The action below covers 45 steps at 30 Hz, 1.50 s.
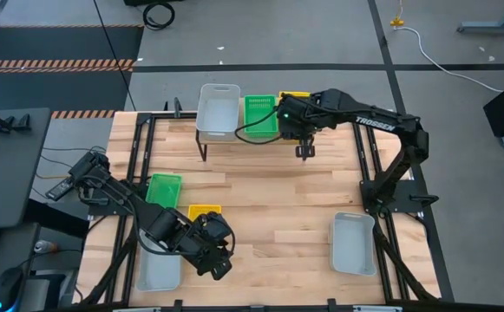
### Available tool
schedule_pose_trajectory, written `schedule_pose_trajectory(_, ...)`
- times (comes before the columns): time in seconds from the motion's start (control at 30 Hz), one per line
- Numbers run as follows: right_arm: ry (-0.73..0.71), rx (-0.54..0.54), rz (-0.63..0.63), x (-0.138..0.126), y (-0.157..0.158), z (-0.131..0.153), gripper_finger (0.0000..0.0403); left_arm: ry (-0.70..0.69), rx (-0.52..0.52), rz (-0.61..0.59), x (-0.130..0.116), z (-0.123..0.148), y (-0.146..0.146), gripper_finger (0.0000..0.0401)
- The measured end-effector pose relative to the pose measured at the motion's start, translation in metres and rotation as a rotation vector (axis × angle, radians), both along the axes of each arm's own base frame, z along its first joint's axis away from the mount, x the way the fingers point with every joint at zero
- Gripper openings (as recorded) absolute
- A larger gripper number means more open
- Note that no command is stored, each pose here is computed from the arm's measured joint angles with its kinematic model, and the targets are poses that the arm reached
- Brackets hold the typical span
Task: Stack baskets on shelf by color
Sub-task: Stack the right yellow bin on top of the yellow bin on the shelf, then stack the left gray bin on top of the gray bin on the shelf
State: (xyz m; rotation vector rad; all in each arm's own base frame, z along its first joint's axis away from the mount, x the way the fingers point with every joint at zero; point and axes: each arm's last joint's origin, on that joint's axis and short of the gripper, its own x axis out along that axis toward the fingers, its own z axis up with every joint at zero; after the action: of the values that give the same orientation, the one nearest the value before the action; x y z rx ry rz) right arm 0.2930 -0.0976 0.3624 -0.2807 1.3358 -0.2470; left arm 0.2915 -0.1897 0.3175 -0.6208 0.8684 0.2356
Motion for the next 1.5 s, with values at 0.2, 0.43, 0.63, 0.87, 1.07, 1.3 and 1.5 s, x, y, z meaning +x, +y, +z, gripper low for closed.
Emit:
schedule_pose_trajectory(0.2, -0.004, 0.0, -0.04, -0.001, -0.006, -0.003, 0.002, 0.001, -0.009, 0.011, 0.0, 0.0, 0.0, 0.0172)
schedule_pose_trajectory(0.43, -0.058, 0.046, -0.096, -0.001, -0.013, -0.002, 0.0037, 0.002, -0.007, 0.008, 0.0, 0.0, 0.0, 0.0172)
schedule_pose_trajectory(0.63, -0.066, 0.067, -0.091, -0.001, -0.013, -0.002, 0.0071, 0.003, -0.006, 0.008, 0.0, 0.0, 0.0, 0.0172)
schedule_pose_trajectory(0.87, -0.057, 0.035, -0.103, -0.002, -0.014, -0.001, 0.0102, 0.03, -0.001, -0.001, -0.002, -0.002, 0.001, 0.0172)
schedule_pose_trajectory(1.07, -0.085, 0.029, -0.141, -0.011, -0.01, 0.026, 0.0117, 0.147, -0.043, -0.191, -0.013, -0.005, -0.008, 0.0172)
schedule_pose_trajectory(1.3, -0.312, 0.251, -0.254, -0.018, 0.009, 0.069, 0.0132, 0.293, 0.059, -0.342, -0.034, -0.012, -0.015, 0.0172)
schedule_pose_trajectory(1.5, -0.35, 0.496, -0.202, -0.013, 0.037, 0.076, 0.0138, 0.448, 0.048, -0.372, -0.05, -0.015, -0.015, 0.0172)
